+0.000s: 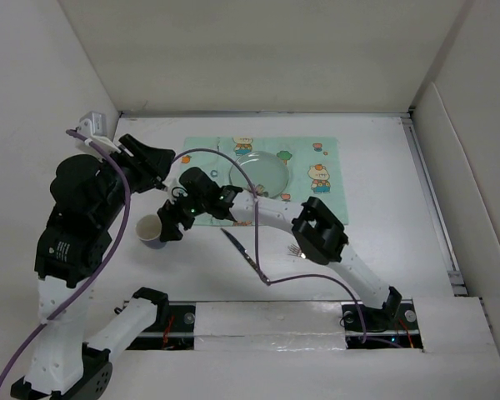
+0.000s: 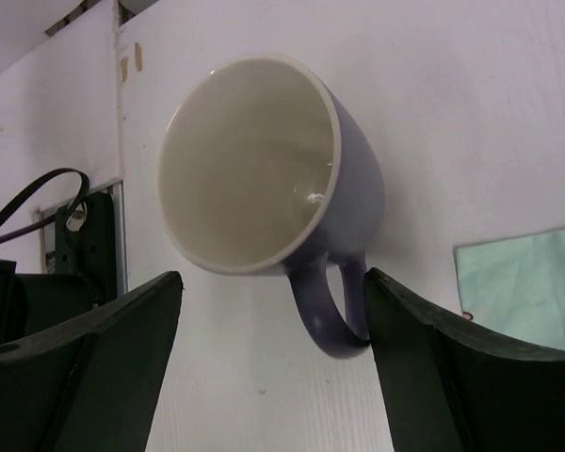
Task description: Set the dinner table for one person
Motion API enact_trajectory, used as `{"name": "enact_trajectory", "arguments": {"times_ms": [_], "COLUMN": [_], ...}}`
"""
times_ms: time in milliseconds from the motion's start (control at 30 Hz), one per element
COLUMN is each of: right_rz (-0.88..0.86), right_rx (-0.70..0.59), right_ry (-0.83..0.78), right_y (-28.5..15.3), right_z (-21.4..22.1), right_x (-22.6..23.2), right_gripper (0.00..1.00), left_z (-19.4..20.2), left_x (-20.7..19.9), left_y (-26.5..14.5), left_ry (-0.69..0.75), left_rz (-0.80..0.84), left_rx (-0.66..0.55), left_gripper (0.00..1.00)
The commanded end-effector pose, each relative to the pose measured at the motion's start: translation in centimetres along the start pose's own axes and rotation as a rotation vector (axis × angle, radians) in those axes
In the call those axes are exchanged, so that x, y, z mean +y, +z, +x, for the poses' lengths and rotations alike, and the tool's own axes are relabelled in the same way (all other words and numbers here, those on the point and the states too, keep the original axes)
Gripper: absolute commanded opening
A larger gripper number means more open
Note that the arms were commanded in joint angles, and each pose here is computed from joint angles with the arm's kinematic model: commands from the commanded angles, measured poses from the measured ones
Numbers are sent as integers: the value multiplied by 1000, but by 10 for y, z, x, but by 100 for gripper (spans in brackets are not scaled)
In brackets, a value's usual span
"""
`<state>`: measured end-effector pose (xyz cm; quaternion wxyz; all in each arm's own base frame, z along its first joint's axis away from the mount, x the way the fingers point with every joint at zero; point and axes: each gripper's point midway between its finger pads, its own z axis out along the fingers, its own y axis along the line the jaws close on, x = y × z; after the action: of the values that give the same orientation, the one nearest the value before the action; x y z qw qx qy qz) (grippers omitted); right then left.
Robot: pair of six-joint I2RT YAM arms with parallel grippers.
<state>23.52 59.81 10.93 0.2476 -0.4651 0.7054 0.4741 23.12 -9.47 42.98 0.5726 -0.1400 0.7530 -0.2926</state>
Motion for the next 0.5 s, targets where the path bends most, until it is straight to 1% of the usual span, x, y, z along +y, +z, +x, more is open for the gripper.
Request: {"name": "enact_trajectory", "arguments": {"times_ms": [0, 100, 133, 200, 233, 300, 333, 400, 433, 467], "right_rz": [8, 40, 50, 91, 116, 149, 159, 174, 166, 178], "right_rx": [-39, -42, -32, -63, -63, -83, -92, -117, -121, -127], "right_ry": [-58, -65, -58, -68, -60, -69, -65, -46, -41, -29], "right_y": [10, 14, 17, 14, 12, 13, 10, 4, 4, 1], "right_z": [-14, -11, -4, -12, -9, -14, -17, -24, -25, -26], "right_x": [7, 12, 14, 17, 13, 20, 20, 22, 29, 29], "right_gripper": [81, 70, 64, 60, 49, 38, 29, 16, 6, 2], "left_z": [-3, -4, -5, -5, -5, -6, -5, -5, -5, -6], "left_x": [2, 3, 3, 3, 3, 2, 2, 2, 3, 2], "left_y": [-4, -7, -8, -8, -9, -9, -9, -10, -9, -11], "left_ry": [22, 26, 26, 22, 20, 17, 14, 8, 3, 2], "left_rz": [1, -3, -3, -3, -1, 5, 3, 6, 3, 8], "left_rx": [-21, -32, -35, -37, -40, -45, -42, -48, -50, -56], "left_gripper": [40, 39, 39, 39, 39, 39, 38, 38, 38, 38]}}
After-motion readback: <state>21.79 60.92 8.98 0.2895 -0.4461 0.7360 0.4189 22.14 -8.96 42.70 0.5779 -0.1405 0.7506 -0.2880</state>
